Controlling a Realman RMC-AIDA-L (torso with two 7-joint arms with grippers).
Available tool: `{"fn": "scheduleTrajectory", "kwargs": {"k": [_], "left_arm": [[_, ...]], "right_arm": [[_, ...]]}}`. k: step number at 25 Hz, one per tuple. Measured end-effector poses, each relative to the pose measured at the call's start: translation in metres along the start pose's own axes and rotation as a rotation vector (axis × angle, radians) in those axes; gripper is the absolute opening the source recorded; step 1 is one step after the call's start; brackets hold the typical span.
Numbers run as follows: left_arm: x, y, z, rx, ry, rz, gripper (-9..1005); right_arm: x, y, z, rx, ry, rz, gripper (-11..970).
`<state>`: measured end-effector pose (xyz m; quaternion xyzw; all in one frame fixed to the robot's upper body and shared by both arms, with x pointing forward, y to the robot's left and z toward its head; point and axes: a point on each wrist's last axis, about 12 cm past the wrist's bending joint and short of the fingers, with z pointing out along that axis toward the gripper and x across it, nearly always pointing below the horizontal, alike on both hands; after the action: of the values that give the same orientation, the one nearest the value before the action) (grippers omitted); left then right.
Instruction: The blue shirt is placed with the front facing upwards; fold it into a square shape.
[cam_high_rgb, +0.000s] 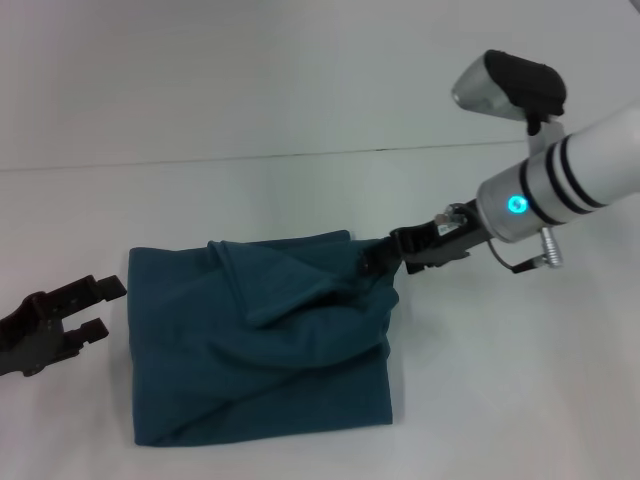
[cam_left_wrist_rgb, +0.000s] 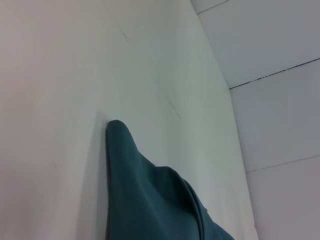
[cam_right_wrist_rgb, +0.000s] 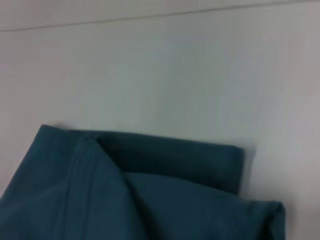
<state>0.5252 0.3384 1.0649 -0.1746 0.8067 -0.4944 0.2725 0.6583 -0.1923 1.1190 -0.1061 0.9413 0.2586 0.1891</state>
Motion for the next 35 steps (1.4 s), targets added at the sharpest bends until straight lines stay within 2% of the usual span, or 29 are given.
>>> {"fn": "scheduleTrajectory", "kwargs": {"k": [10, 21, 29, 34, 35], "left_arm": [[0.003, 0.001, 0.002, 0.004, 0.005, -0.002, 844], [0.003, 0.001, 0.004, 0.003, 0.006, -0.001, 844], [0.003, 0.001, 0.004, 0.003, 0.005, -0.001, 844], [0.003, 0.001, 0.004, 0.003, 0.004, -0.002, 844], [0.003, 0.001, 0.004, 0.003, 0.003, -0.002, 844]], "right_arm": [[0.001, 0.009, 0.017, 0.002, -0.064, 0.024, 855], [-0.001, 0.012, 0.017, -0.02, -0.099, 0.05, 780], [-0.002, 0.011, 0.016, -0.024, -0.096, 0.074, 335], [-0.002, 0.013, 0.015, -0.035, -0.097, 0.071, 106], [-0.001, 0.013, 0.016, -0.038, -0.098, 0.068, 104]]}}
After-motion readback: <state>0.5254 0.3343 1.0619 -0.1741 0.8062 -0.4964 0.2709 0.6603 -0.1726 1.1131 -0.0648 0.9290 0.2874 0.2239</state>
